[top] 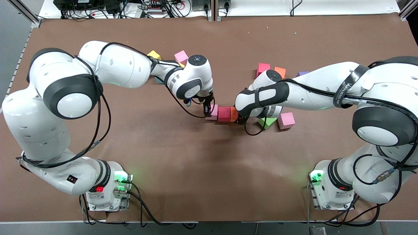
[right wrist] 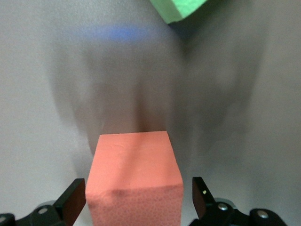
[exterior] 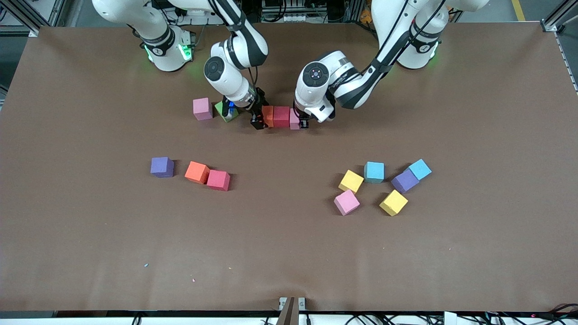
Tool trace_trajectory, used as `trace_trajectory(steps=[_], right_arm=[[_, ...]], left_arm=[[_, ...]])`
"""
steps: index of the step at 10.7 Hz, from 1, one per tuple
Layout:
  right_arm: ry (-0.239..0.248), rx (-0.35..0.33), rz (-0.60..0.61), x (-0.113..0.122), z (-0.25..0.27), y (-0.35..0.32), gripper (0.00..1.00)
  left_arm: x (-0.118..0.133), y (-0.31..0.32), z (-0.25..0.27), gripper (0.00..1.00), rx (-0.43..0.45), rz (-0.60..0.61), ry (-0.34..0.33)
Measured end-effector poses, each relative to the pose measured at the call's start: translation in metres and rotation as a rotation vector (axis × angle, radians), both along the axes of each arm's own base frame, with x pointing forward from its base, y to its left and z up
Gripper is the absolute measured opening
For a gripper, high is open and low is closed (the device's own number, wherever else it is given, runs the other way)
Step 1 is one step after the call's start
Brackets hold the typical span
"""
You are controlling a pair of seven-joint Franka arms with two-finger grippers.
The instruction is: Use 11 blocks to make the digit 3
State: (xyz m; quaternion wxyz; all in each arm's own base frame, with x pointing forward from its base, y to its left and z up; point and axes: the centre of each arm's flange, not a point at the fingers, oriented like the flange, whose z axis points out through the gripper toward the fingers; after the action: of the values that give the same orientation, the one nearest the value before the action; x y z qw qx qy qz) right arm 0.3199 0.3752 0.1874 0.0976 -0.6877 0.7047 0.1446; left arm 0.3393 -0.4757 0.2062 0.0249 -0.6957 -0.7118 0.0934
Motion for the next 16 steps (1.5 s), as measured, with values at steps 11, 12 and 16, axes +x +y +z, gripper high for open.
trace_trajectory(steps=[11, 12, 16], right_arm=[[-0.016, 0.045, -0.009, 0.002, 0.025, 0.008, 1.0], [-0.013, 0.049, -0.011, 0.003, 0.028, 0.008, 1.0], [0.016, 0.072, -0.023, 0.008, 0.041, 0.005, 1.0]], left_arm=[[-0.009, -0.003, -0.001, 0.59, -0.002, -0.01, 0.012], [-0.007, -0.003, 0.0, 0.59, -0.005, -0.003, 0.014], [-0.001, -0.006, 0.002, 0.59, -0.019, 0.017, 0.018]])
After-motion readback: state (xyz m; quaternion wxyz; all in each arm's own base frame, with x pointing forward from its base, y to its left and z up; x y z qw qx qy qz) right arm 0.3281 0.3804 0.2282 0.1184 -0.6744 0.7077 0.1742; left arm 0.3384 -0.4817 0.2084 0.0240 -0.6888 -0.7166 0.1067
